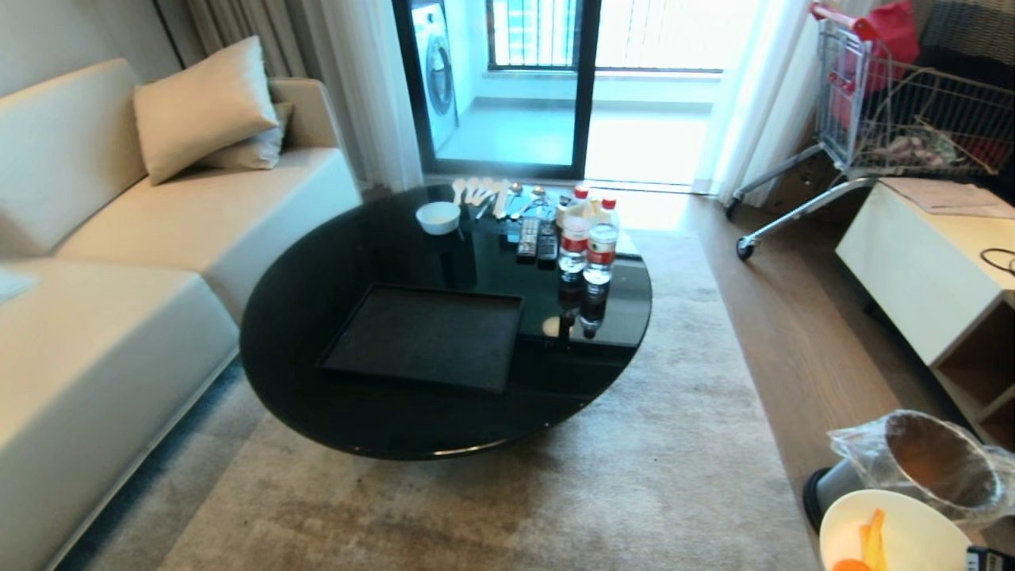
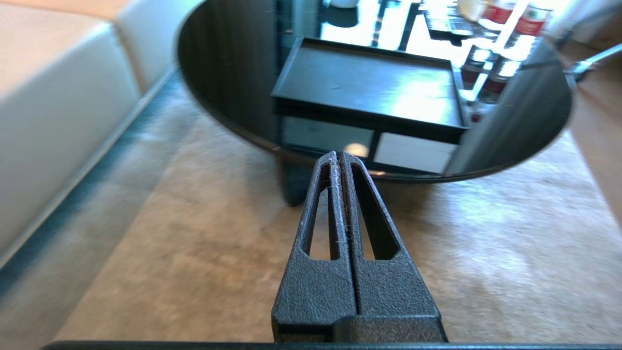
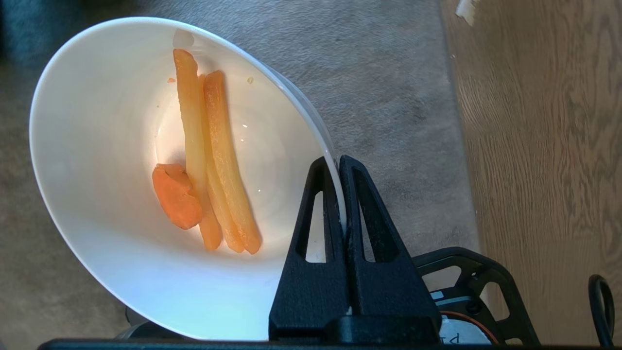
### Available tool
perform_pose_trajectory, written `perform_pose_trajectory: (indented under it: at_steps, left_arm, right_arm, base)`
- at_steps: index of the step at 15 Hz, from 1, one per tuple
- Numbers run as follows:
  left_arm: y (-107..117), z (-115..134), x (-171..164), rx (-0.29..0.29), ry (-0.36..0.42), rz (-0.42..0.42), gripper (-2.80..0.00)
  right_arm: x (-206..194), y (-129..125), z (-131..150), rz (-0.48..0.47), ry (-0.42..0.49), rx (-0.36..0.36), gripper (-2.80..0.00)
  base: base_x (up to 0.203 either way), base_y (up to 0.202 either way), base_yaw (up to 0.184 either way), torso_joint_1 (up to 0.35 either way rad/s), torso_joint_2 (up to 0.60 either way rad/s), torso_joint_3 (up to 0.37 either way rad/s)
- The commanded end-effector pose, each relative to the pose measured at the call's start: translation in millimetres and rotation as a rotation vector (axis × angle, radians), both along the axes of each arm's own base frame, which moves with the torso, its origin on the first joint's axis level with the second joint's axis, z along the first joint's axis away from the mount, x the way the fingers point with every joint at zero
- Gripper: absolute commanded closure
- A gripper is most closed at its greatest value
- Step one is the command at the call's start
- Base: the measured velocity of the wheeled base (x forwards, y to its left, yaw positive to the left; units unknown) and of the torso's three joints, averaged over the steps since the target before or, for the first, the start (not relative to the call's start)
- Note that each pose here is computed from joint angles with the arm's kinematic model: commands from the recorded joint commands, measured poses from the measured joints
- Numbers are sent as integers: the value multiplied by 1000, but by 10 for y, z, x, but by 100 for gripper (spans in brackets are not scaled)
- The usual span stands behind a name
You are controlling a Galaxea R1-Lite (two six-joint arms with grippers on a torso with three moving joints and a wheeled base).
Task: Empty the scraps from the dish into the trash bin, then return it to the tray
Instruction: Move the bowl over the trash can
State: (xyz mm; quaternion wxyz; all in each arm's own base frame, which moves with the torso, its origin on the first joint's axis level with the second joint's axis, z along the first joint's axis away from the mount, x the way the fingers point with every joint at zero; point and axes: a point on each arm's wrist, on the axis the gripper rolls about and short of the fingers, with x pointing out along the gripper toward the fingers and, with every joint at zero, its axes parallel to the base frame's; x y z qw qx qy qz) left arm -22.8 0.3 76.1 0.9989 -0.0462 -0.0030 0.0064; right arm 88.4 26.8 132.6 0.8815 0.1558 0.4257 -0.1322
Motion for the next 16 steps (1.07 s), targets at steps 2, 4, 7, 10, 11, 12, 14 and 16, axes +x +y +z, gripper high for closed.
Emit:
perform_pose_trajectory:
  at_steps: [2,4,7,10,11,12,14,16]
  left_arm:
    - [0,0,0,-1,-1,1,0]
    - [0,0,0,0,-1,1,0]
    - [0,0,0,-1,-1,1,0]
    - [0,0,0,-1,-1,1,0]
    - [0,0,0,-1,-1,1,0]
    - [0,0,0,-1,-1,1,0]
    - [0,0,0,0,-1,1,0]
    - [0,0,0,-1,-1,1,0]
  right_arm:
    - [2,1,1,-8,3,3,0]
    - [3,1,4,-10,2,0,0]
    - [6,2,12,-9,-1,3,0]
    - [3,1,7,-10,2,3,0]
    - [3,1,7,-10,2,3,0]
    - [5,1,10,-12,0,3,0]
    - [8,3,10,-12,0,3,0]
    - [5,2,3,-13,3,4,0]
  base:
    - [0,11,-169,0,5,2]
    - [3,9,-168,1,1,1]
    - [0,11,-169,1,2,0]
    - [2,11,-166,0,3,2]
    - [1,8,-165,4,2,-2]
    - [2,11,-171,-1,-1,7]
    - [-1,9,-169,5,-1,-3]
    - [0,9,-169,1,4,2]
